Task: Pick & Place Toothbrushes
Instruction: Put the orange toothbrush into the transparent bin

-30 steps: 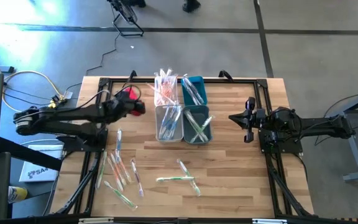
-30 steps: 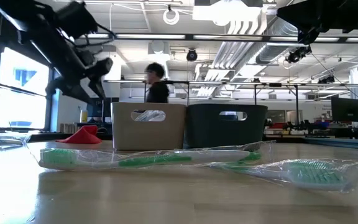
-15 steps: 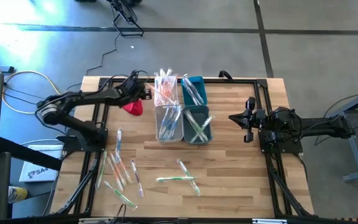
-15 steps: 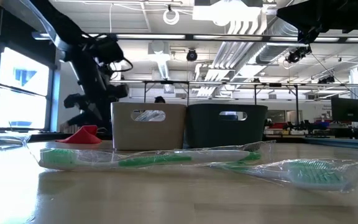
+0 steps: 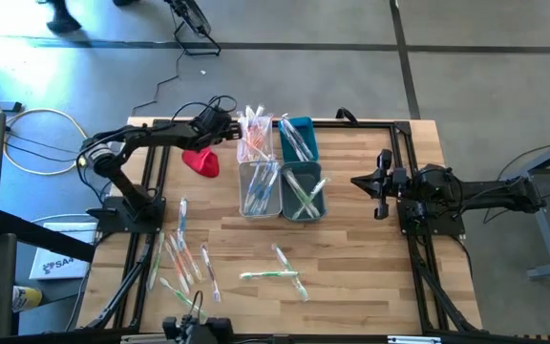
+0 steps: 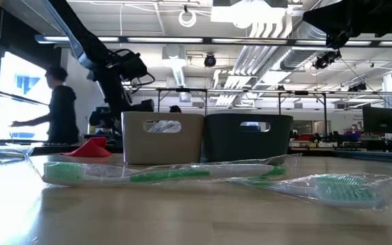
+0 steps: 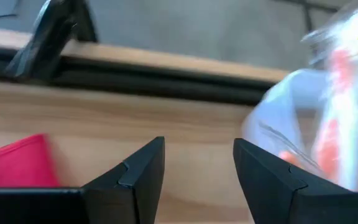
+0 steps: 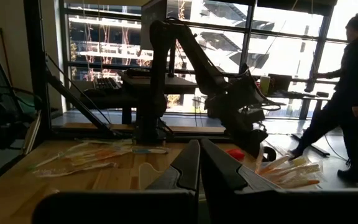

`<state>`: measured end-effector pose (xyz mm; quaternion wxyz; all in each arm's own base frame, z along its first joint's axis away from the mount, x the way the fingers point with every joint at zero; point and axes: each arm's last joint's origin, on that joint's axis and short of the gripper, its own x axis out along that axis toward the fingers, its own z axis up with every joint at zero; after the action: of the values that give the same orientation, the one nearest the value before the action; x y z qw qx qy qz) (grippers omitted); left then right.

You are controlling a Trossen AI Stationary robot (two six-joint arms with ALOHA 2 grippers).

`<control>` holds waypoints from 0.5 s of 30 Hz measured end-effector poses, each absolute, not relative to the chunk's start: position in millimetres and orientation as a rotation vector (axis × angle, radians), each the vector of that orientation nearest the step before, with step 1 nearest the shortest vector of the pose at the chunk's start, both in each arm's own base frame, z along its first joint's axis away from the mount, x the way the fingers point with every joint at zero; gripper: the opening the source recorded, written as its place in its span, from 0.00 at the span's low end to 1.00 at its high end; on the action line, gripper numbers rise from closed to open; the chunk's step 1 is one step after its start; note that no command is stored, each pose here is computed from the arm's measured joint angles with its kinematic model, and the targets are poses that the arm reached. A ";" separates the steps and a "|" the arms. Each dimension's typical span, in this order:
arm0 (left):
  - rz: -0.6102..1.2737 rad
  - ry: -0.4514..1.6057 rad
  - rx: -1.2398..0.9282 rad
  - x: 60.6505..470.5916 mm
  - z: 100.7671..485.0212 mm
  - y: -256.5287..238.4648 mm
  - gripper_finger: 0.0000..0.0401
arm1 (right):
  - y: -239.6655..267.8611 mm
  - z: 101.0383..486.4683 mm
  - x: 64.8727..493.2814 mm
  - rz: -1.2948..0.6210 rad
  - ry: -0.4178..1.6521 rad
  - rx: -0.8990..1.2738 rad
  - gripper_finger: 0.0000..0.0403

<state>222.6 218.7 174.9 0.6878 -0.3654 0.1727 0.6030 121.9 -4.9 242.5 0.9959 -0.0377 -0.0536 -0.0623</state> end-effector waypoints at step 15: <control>1.253 0.190 -0.813 233.8 187.7 226.7 0.47 | -4.9 242.3 122.0 -0.124 -0.105 -0.076 0.02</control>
<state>233.8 226.7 187.7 0.7298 -0.3690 0.0863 0.5689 122.0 -4.9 242.3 0.9960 -0.0377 -0.0524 -0.0621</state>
